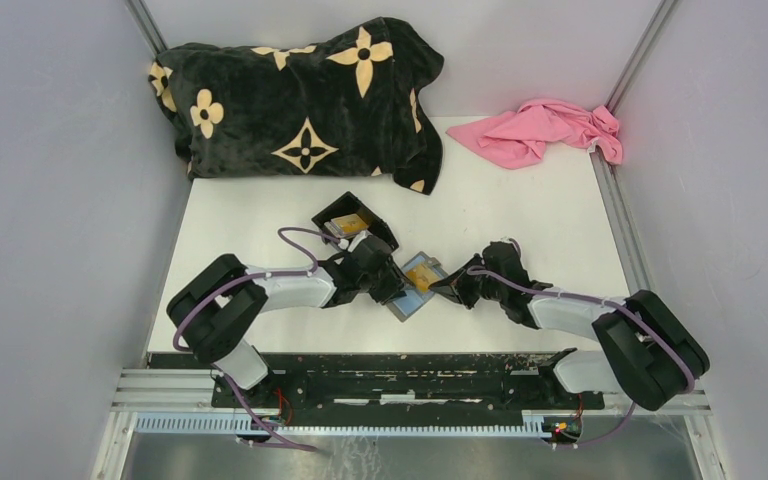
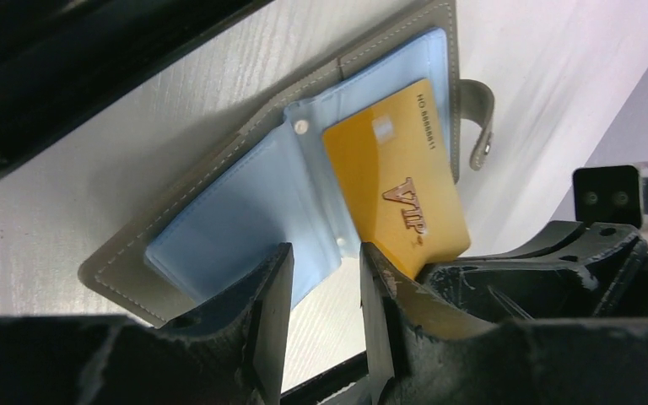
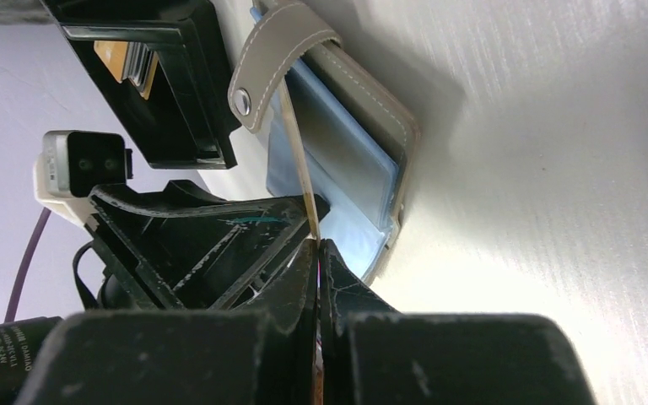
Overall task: Put the credit cards into the card holder
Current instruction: Adjust the card holder at the center of the board, then pick up the credit card from the card holder.
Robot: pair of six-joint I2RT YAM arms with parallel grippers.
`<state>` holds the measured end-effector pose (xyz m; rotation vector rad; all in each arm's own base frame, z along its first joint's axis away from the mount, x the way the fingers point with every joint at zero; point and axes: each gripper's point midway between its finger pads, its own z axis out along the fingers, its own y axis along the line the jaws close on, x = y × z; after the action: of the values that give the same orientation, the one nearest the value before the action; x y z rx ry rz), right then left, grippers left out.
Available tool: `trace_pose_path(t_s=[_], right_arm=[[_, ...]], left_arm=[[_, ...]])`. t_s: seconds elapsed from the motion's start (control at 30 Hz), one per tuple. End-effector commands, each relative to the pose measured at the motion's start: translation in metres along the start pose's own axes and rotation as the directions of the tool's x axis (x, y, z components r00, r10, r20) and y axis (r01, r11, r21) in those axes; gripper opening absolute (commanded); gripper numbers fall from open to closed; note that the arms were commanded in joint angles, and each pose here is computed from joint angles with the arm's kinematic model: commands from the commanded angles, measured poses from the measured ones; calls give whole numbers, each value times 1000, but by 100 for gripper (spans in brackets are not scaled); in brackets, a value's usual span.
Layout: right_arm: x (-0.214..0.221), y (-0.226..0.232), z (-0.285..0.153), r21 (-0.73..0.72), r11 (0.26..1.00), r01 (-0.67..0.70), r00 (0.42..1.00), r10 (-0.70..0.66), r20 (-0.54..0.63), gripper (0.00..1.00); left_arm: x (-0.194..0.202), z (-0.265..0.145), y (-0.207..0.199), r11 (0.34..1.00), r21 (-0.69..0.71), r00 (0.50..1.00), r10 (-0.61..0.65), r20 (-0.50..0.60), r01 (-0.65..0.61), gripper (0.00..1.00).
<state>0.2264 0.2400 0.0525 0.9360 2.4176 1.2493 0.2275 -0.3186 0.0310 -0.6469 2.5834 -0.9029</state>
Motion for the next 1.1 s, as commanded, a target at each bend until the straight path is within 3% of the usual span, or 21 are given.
trace_pose_path(t_s=[0.0,0.47,1.07], right_arm=[[0,21,1,-62,998,3,1000,-4,-18,1],[0,26,5,-99,992,-75,997,72,-35,1],[11,39,0,-121,983,-135,987,122,-109,1]], left_arm=[[-13,-11,-30,995,90,998,-34,60,29,43],[-7,-2,-30,990,131,998,-62,28,57,43],[-19,4,-25,986,111,985,-137,107,125,42]])
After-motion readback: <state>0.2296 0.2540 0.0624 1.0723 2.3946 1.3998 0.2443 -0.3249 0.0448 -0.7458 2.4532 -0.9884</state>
